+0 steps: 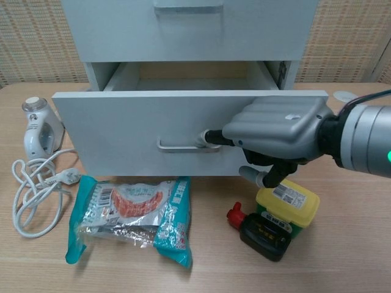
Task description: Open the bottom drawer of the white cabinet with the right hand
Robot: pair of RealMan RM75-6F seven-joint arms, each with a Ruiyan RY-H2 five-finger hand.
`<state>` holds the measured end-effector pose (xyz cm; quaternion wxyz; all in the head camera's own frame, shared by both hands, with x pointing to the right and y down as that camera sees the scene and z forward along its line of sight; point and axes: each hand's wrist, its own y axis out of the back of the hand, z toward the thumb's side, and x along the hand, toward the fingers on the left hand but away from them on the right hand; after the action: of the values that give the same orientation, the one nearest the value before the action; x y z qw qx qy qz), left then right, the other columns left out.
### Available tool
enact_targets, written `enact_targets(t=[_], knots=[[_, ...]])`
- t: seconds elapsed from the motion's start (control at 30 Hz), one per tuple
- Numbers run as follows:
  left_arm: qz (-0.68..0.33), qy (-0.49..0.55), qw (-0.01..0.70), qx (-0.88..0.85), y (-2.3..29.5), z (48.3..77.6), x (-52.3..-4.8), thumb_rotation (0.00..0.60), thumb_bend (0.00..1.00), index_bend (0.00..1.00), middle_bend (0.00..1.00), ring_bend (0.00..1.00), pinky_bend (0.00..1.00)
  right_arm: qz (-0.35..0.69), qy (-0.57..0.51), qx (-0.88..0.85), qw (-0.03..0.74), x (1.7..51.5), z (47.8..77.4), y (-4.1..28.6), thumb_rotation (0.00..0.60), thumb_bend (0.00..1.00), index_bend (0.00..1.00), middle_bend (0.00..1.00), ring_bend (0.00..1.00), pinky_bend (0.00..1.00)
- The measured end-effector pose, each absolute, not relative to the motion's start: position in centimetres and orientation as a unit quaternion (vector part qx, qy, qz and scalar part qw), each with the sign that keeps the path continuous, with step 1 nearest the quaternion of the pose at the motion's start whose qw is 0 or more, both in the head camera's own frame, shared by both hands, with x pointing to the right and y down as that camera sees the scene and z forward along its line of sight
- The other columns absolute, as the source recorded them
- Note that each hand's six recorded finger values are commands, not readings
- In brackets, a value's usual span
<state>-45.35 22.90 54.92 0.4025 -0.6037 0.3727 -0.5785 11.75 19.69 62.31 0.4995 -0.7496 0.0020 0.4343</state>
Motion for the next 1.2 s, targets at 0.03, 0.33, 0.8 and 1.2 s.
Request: enact_targets(t=[0.03, 0.33, 0.8, 1.2], knots=[[-0.578, 0.373, 0.402, -0.604, 22.9, 54.9, -45.3, 0.6, 0.27, 0.0, 0.0, 0.0, 0.14, 0.433, 0.002, -0.75, 0.5, 11.8, 62.2, 19.8, 0.6, 0.52, 0.08, 0.95, 0.98, 0.89], [-0.577, 0.374, 0.402, -0.605, 23.0, 54.9, -45.3, 0.6, 0.27, 0.0, 0.0, 0.0, 0.14, 0.426, -0.001, -0.75, 0.506, 12.0, 61.5, 20.4, 0.6, 0.52, 0.07, 0.95, 0.98, 0.89], [-0.575, 0.381, 0.399, -0.604, 22.3, 55.0, -45.7, 0.6, 0.27, 0.0, 0.0, 0.0, 0.14, 0.405, -0.139, -0.724, 0.541, 16.8, 55.3, 17.5, 0.6, 0.52, 0.07, 0.84, 0.85, 0.88], [-0.577, 0.379, 0.39, -0.61, 21.9, 55.9, -45.2, 0.6, 0.27, 0.0, 0.0, 0.0, 0.14, 0.546, -0.264, -0.619, 0.498, 32.4, 52.2, 16.7, 0.6, 0.35, 0.07, 0.39, 0.35, 0.54]])
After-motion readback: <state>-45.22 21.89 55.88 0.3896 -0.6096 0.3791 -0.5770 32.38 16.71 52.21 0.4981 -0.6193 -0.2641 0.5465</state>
